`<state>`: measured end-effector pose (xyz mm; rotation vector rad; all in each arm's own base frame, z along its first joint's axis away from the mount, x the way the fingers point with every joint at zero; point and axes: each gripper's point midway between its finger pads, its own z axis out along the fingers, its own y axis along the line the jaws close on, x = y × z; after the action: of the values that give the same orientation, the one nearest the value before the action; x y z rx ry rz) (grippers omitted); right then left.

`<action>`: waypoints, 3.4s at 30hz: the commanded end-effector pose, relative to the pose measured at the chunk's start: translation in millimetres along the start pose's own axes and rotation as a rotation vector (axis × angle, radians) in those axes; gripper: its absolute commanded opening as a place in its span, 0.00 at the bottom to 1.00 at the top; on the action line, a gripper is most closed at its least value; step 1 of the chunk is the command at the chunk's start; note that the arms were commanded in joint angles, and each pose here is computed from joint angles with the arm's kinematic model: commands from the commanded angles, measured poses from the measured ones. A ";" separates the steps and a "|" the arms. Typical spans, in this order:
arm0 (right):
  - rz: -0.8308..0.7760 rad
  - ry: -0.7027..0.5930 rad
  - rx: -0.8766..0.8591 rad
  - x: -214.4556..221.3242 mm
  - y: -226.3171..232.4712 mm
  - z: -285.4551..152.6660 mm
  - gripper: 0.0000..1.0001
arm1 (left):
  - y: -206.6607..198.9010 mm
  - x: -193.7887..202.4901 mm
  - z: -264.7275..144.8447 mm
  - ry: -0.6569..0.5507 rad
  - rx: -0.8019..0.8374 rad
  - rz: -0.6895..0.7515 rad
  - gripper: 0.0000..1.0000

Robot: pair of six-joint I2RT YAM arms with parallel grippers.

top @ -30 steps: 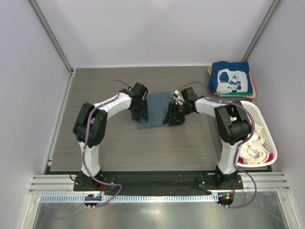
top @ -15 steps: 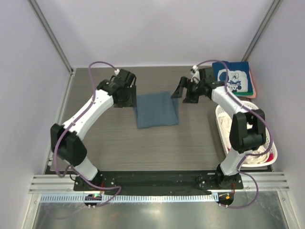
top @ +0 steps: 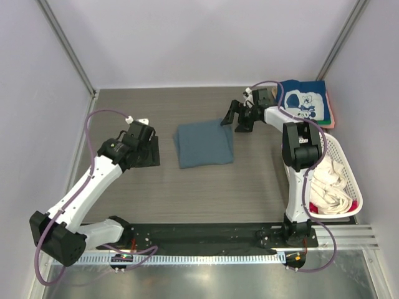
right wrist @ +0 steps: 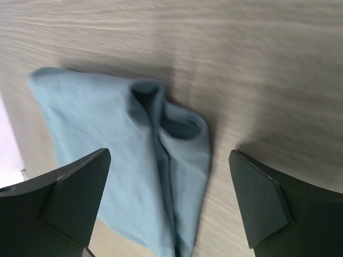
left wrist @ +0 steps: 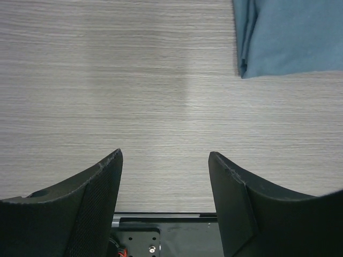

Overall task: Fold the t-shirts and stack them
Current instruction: Neatly place the folded tshirt to the corner

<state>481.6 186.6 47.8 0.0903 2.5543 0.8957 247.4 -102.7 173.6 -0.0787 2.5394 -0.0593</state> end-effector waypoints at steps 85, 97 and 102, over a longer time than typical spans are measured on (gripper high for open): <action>-0.557 -0.541 0.613 -203.2 -12.2 -317.9 0.01 | 37.1 7.5 -34.4 -0.285 0.060 -0.133 0.72; -0.567 -0.656 0.588 -220.4 -3.2 -357.9 0.01 | 36.3 8.9 -29.6 -0.262 0.051 -0.127 0.71; -0.550 -0.684 0.595 -220.7 -6.3 -374.3 0.01 | 36.7 9.9 -28.1 -0.256 0.046 -0.125 0.71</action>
<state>534.8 -78.0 303.3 -0.1096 2.1661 -0.0877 215.9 -65.4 183.9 -0.2188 2.3042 -0.1406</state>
